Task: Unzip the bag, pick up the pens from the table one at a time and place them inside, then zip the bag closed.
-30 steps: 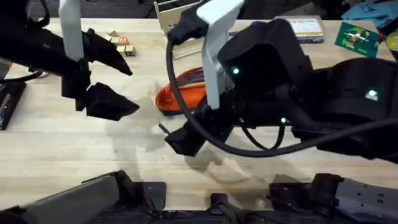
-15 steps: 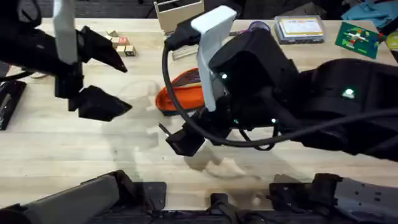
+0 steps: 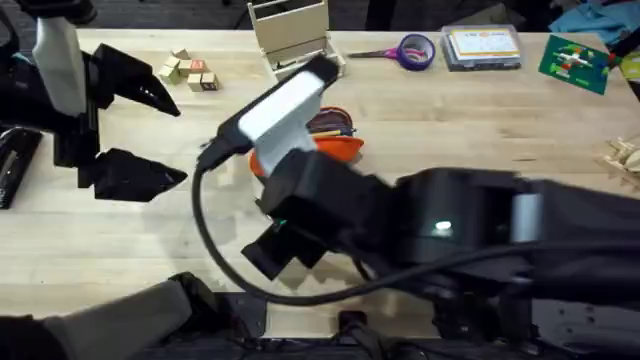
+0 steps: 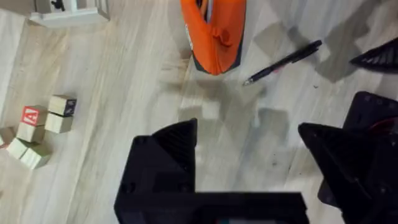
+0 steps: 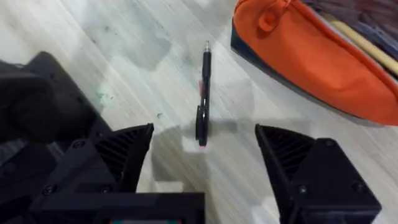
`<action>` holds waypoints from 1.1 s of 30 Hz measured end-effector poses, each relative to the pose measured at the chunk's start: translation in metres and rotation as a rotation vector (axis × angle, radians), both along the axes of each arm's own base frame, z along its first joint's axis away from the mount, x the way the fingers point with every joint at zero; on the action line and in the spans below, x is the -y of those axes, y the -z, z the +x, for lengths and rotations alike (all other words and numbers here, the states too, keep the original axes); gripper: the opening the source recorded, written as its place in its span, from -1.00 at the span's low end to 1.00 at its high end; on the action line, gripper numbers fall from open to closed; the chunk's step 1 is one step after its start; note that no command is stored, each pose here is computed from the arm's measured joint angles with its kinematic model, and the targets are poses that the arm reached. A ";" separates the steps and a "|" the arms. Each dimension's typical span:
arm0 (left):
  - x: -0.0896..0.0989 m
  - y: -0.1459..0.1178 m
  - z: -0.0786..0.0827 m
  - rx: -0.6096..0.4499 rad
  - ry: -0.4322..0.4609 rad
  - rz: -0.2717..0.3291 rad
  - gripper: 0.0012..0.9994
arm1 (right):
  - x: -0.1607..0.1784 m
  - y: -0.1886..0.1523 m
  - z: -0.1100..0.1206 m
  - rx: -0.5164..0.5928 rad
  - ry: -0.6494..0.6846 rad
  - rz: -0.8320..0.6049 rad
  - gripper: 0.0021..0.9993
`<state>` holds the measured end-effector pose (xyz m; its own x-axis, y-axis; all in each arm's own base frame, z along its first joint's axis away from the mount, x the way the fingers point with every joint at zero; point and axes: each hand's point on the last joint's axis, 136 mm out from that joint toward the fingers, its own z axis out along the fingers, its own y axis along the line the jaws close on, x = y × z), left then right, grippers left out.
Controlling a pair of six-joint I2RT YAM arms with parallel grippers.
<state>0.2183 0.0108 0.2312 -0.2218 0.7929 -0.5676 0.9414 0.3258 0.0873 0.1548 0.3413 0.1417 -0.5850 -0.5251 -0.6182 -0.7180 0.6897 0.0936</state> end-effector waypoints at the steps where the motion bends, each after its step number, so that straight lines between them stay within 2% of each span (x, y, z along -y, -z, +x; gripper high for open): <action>1: 0.000 0.000 0.000 -0.003 0.001 -0.006 0.99 | -0.002 0.005 0.000 0.001 0.005 -0.011 1.00; 12: 0.004 0.000 -0.001 -0.017 0.004 -0.039 0.99 | -0.009 0.053 0.002 -0.017 0.030 -0.112 1.00; 29: 0.004 0.000 -0.001 -0.017 0.003 -0.040 0.99 | -0.022 0.100 0.007 -0.034 0.037 -0.163 0.99; 33: 0.004 0.000 -0.001 -0.017 0.003 -0.040 0.99 | -0.023 0.100 0.007 -0.034 0.037 -0.161 0.97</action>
